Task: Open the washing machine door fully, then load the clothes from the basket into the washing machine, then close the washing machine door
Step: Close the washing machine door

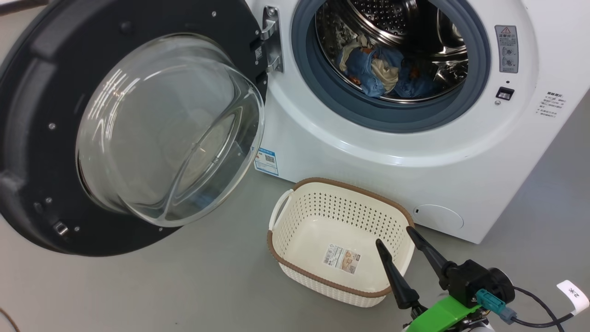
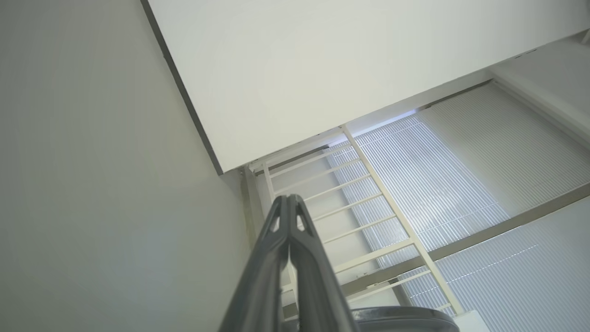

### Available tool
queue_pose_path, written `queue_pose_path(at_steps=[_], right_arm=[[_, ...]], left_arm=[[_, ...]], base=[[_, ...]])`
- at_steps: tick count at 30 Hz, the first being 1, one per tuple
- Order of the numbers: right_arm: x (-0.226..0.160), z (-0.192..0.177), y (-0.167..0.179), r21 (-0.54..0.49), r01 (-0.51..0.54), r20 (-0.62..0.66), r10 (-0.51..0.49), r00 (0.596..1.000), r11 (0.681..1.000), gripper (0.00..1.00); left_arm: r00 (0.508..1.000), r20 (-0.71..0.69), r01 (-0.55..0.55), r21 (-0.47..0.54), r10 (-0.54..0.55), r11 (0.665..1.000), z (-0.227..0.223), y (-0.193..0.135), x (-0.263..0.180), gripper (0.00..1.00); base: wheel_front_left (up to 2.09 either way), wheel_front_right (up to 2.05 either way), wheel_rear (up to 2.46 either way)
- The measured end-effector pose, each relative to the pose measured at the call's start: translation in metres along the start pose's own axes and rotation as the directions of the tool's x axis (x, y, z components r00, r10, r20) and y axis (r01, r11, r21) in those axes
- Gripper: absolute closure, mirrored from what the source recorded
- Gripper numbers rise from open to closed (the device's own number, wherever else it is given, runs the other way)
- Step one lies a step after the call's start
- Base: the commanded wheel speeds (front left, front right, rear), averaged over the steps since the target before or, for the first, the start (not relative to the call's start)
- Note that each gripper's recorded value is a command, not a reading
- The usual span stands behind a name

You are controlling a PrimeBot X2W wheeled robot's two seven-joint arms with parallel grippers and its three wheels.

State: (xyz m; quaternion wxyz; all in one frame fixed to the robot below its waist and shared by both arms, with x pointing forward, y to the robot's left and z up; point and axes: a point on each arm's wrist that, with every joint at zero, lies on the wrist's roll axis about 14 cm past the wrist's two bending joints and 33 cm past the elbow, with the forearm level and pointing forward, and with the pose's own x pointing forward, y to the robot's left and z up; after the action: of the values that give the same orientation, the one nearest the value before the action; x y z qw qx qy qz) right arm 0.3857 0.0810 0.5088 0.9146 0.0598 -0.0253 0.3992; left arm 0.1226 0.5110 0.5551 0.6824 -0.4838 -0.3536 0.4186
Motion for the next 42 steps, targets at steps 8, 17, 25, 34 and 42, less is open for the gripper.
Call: queue_pose_path(at_steps=[8,17,25,34,42], right_arm=[[-0.006,-0.005,-0.008,-0.001,0.022,-0.015,-0.022,1.0,1.0,0.0],[-0.027,-0.014,-0.028,-0.015,0.089,-0.046,-0.09,0.995,0.996,0.0],[-0.047,-0.018,-0.049,-0.038,0.147,-0.065,-0.149,0.987,0.988,0.0],[-0.053,-0.02,-0.057,-0.057,0.155,-0.074,-0.159,0.984,0.986,0.0],[-0.05,-0.023,-0.052,-0.052,0.139,-0.082,-0.143,0.986,0.989,0.0]], left_arm=[[0.983,-0.17,0.046,-0.168,-0.075,0.985,-0.021,-0.047,0.049,1.0],[0.952,-0.299,0.031,-0.11,-0.062,0.993,-0.035,-0.053,0.071,1.0],[0.899,-0.428,0.055,-0.109,-0.096,0.993,-0.079,-0.066,0.072,1.0],[0.835,-0.543,0.058,-0.079,-0.092,0.995,-0.109,-0.065,0.062,1.0],[0.786,-0.614,0.064,-0.042,-0.076,0.997,-0.121,-0.062,0.054,1.0]], base=[[0.0,0.0,0.0],[0.0,0.0,0.0],[0.0,0.0,0.0],[0.0,0.0,0.0],[0.0,0.0,0.0]])
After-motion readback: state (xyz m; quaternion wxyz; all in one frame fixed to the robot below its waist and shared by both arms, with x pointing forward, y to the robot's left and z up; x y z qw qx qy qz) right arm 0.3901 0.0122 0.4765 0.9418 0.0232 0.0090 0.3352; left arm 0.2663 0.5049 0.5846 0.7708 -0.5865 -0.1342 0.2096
